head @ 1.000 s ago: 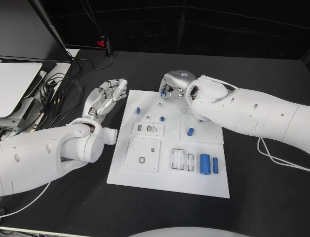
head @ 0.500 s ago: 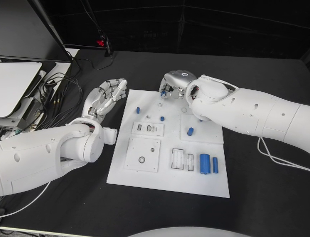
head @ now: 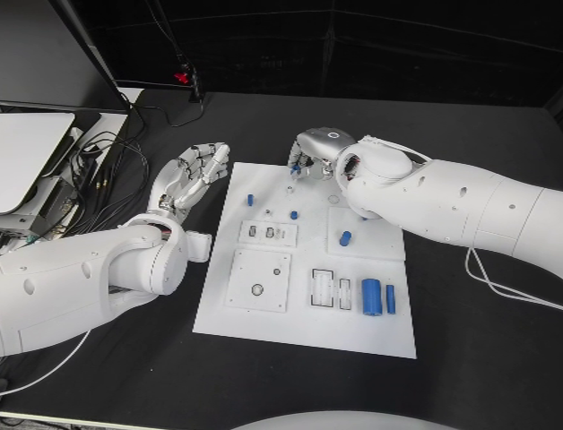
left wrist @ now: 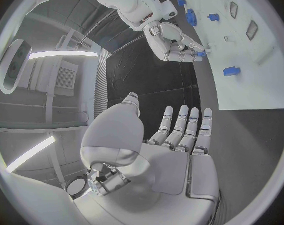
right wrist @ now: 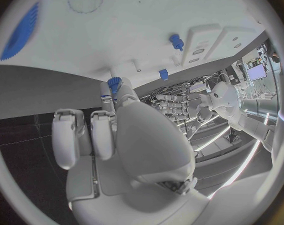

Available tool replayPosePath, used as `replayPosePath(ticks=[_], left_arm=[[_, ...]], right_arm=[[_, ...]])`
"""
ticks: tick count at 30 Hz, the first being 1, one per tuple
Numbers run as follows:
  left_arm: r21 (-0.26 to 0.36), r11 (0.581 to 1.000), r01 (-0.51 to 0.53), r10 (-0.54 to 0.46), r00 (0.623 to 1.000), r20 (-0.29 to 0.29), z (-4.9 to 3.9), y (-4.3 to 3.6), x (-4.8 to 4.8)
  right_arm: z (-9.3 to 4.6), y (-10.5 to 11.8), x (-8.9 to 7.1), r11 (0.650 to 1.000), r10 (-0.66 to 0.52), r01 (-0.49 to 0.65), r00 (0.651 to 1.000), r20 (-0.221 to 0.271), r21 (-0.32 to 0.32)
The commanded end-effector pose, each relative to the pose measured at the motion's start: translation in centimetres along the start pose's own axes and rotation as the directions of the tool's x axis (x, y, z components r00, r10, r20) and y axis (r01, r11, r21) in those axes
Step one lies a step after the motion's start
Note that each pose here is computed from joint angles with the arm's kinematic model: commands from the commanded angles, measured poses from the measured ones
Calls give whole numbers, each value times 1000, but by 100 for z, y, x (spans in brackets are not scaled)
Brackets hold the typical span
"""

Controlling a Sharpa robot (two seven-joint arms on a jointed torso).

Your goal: Assemble the parts on the task board

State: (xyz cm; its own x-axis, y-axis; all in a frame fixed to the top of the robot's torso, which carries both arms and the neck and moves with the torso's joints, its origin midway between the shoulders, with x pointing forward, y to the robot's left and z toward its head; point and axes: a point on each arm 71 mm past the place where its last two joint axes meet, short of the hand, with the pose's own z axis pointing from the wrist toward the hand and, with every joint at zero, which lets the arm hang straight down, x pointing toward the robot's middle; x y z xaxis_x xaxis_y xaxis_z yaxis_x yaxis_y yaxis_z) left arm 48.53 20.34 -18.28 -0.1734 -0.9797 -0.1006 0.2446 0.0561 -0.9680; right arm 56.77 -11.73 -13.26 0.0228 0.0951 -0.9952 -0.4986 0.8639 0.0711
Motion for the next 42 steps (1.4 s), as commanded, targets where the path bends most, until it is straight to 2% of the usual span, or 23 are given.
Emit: replayPosePath(ticks=[1, 21, 30, 35, 39, 42], left_arm=[[276, 961, 3, -1, 1000, -9, -25, -204, 7], [273, 962, 3, 0, 1000, -9, -21, -198, 1], [270, 963, 3, -1, 1000, -10, -19, -195, 1], [268, 963, 3, -1, 1000, -10, -18, -193, -2], [269, 963, 3, 0, 1000, -9, -15, -190, -8], [269, 963, 2, 0, 1000, -9, -14, -189, -16]], right_arm=[[-10, -8, 63, 1000, -5, 5, 999, -48, 11], [-8, -22, 66, 1000, -4, 6, 999, -51, 23], [2, -22, 48, 999, -1, 1, 1000, -24, 36], [-9, -9, 4, 1000, 9, -10, 999, 38, 19], [-79, -20, -97, 994, 107, -102, 980, 170, -37], [-175, -80, -169, 968, 251, -243, 938, 238, -65]])
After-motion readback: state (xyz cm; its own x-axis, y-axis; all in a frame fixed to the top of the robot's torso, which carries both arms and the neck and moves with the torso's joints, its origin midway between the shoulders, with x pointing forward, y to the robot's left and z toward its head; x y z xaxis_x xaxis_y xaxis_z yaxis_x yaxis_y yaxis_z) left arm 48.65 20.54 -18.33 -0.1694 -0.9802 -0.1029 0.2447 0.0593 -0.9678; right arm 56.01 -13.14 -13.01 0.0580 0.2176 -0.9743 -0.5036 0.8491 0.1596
